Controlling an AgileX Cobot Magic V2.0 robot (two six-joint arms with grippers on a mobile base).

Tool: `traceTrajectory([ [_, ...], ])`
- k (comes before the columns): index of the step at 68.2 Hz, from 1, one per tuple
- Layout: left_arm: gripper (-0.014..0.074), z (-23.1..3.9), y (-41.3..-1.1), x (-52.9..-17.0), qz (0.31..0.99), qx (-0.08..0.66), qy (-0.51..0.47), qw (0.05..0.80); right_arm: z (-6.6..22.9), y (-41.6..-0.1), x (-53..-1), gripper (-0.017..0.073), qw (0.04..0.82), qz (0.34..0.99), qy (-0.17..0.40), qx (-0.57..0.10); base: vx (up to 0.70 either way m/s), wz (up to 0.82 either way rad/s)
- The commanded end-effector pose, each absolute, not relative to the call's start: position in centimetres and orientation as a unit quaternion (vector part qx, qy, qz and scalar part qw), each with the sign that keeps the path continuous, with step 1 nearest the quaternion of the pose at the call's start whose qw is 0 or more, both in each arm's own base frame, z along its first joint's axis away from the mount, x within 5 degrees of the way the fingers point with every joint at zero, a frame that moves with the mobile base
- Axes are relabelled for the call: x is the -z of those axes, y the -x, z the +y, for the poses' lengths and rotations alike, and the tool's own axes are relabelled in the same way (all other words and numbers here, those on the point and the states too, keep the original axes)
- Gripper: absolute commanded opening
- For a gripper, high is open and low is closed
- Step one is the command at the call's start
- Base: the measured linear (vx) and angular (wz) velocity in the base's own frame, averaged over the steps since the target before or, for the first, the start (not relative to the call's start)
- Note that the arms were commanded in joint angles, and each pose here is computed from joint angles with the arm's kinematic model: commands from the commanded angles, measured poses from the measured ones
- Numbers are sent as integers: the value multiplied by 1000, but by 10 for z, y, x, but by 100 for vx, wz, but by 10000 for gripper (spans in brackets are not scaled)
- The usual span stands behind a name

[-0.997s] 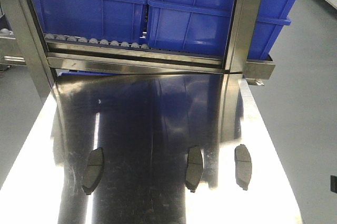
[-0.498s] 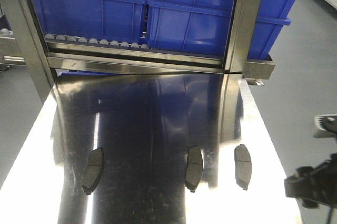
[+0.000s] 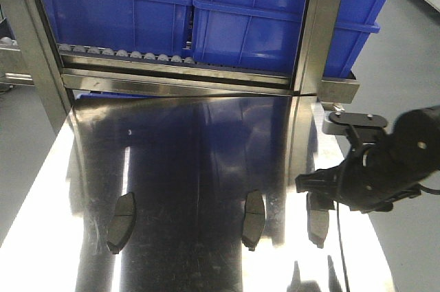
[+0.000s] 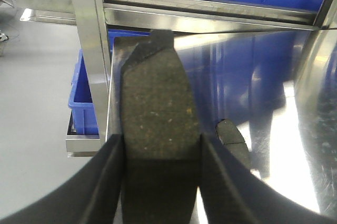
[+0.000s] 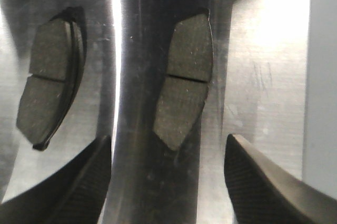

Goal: Move and align brake pads A on conveyor
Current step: 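Lower the right gripper onto the brake pad nearest it and close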

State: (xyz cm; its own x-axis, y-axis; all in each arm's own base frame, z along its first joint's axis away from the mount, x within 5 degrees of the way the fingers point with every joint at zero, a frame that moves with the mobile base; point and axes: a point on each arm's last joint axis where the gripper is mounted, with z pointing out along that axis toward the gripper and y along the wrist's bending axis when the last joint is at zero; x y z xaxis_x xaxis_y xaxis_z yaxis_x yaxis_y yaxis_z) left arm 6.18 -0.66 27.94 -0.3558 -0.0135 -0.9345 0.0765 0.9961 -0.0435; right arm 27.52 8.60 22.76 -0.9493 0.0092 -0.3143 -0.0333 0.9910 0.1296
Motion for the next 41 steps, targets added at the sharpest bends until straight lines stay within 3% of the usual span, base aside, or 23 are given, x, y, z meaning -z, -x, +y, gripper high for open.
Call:
traceTrajectory([
  [1,-6,-7,-64,-297,787,47,-15,615,90,-292,-235,450,173,983,-3,-69,0,0],
  [41,-6,-7,-64,-297,787,47,-15,615,102,-339,-201,450,90,995,-22,-35,0,0],
])
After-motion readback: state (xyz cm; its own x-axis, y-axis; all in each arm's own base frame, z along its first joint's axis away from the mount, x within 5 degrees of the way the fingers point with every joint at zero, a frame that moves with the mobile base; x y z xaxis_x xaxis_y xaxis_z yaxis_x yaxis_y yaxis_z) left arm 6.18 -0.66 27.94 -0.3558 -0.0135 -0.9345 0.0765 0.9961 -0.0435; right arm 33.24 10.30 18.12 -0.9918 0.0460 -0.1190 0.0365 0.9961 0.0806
